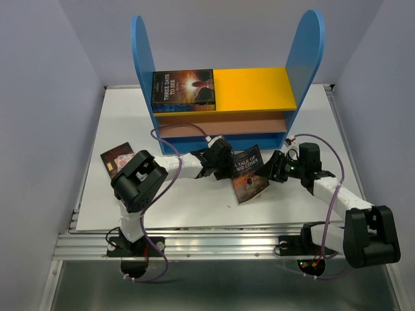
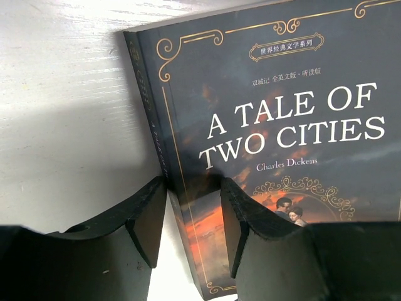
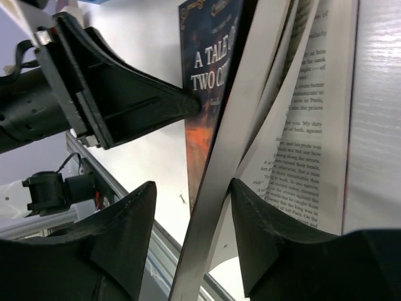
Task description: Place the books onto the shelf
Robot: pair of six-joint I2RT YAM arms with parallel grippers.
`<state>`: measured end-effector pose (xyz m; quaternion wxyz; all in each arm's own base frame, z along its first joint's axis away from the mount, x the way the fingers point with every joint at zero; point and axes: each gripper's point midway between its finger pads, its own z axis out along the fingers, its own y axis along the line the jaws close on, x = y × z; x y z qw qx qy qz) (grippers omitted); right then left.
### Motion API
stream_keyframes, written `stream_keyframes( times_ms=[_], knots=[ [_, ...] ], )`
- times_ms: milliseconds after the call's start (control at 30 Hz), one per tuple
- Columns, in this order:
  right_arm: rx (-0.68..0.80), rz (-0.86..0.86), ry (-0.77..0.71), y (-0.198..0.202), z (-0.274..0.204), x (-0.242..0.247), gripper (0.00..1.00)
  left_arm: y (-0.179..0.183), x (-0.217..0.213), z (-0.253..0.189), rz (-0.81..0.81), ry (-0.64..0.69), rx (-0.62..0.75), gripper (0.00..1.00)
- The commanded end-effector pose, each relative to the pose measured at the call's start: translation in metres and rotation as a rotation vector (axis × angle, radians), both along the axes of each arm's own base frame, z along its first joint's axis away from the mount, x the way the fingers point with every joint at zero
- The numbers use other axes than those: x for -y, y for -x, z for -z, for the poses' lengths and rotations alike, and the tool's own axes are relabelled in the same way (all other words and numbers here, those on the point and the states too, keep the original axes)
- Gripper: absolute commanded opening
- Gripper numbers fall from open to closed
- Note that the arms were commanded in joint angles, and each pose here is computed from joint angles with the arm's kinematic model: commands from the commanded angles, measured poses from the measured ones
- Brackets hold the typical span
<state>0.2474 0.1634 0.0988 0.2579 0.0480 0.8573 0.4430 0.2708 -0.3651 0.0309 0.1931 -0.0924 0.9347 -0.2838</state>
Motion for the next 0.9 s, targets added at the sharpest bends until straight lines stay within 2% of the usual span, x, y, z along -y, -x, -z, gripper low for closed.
stream_keyframes(
  times_ms=[0,100,233,300,367,467,600,633,700,867],
  knots=[
    [-0.043,-0.038,0.002,0.001,0.003,-0.007,0.54,0.004,-0.012,0.007,-0.064,0.000,-0.069,0.49],
    [-0.123,0.012,0.105,0.002,0.025,0.006,0.51,0.004,-0.014,0.006,-0.069,0.001,-0.070,0.49],
    [-0.153,0.041,0.125,0.002,0.032,0.010,0.29,0.003,-0.014,0.001,-0.071,0.014,-0.060,0.50],
    [-0.156,0.049,0.123,0.001,0.031,0.010,0.21,0.006,-0.014,-0.001,-0.054,0.025,-0.060,0.50],
    [-0.140,0.060,0.116,-0.002,0.025,0.010,0.01,0.008,-0.010,-0.010,-0.017,0.065,-0.033,0.52],
    [-0.099,0.056,0.098,-0.007,0.011,0.007,0.01,0.012,-0.009,-0.026,0.031,0.116,0.027,0.57],
    [0.020,0.026,0.036,-0.012,-0.031,-0.001,0.01,0.021,-0.013,-0.043,0.059,0.177,0.069,0.70],
    [0.051,0.021,0.021,-0.013,-0.041,-0.002,0.01,0.020,-0.010,-0.056,0.071,0.216,0.103,0.75],
    [0.116,0.018,-0.017,-0.015,-0.067,-0.006,0.01,0.028,-0.008,-0.069,0.110,0.287,0.130,0.80],
    [0.184,-0.011,-0.081,-0.009,-0.103,-0.012,0.01,0.043,-0.004,-0.092,0.194,0.431,0.181,0.82]
  ],
)
